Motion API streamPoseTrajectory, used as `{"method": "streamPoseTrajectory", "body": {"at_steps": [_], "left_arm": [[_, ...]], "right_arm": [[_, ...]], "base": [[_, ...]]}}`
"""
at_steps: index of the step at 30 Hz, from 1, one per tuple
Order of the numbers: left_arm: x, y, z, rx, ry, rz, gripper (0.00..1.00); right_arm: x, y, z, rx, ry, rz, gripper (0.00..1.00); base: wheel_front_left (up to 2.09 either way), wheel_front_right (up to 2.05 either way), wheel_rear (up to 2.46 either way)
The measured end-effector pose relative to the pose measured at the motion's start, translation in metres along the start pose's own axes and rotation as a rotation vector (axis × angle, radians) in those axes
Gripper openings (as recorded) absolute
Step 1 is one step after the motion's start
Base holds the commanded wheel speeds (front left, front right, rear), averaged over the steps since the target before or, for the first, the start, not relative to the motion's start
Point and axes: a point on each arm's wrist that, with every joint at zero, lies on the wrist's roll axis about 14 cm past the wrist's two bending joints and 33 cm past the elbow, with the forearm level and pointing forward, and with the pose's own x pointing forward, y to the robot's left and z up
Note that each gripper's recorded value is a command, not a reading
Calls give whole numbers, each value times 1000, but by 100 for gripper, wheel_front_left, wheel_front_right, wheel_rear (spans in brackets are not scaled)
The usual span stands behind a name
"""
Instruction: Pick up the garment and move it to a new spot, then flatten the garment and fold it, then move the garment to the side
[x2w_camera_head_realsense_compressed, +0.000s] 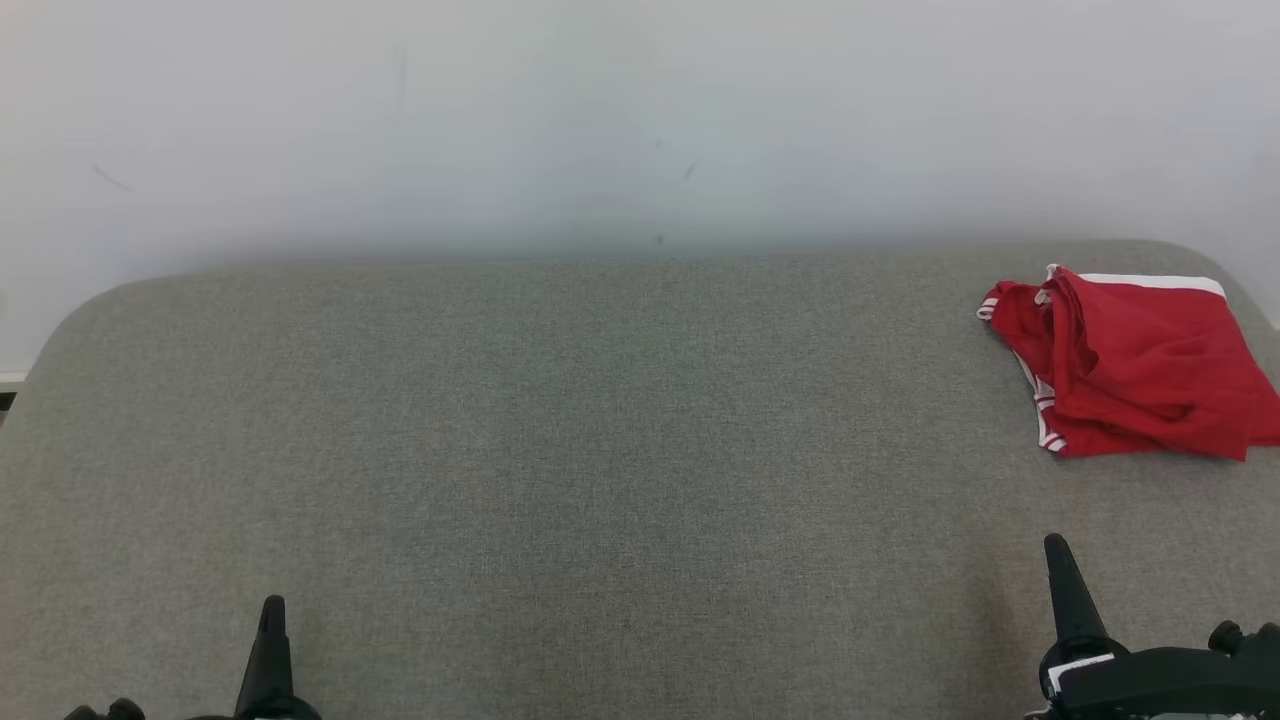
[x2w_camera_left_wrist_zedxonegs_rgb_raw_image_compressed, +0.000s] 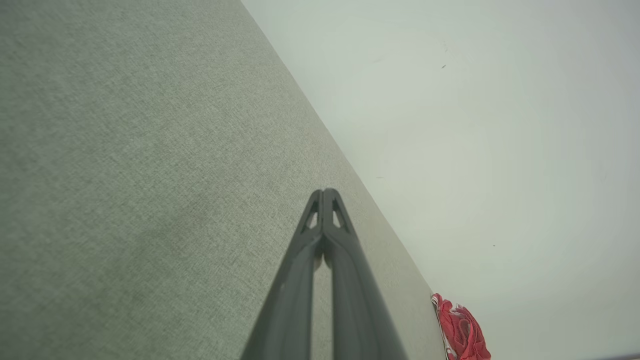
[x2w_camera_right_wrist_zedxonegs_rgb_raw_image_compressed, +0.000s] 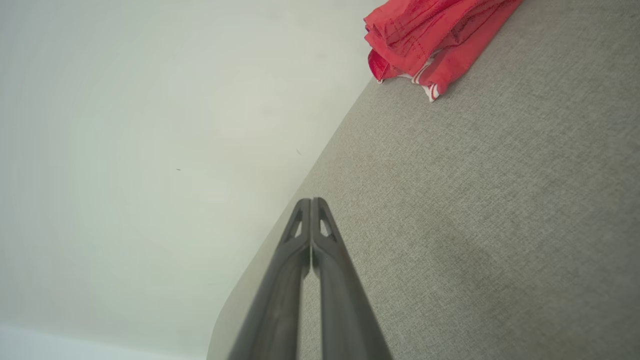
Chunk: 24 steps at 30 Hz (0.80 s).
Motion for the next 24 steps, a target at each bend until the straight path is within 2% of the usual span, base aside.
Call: {"method": "streamPoseTrajectory", "body": {"at_steps": [24], "left_arm": [[7,-8,2,-239,14,-22,0]], "right_arm": [[7,4,2,240,2,10,0]], "base": [[0,0,0]]}}
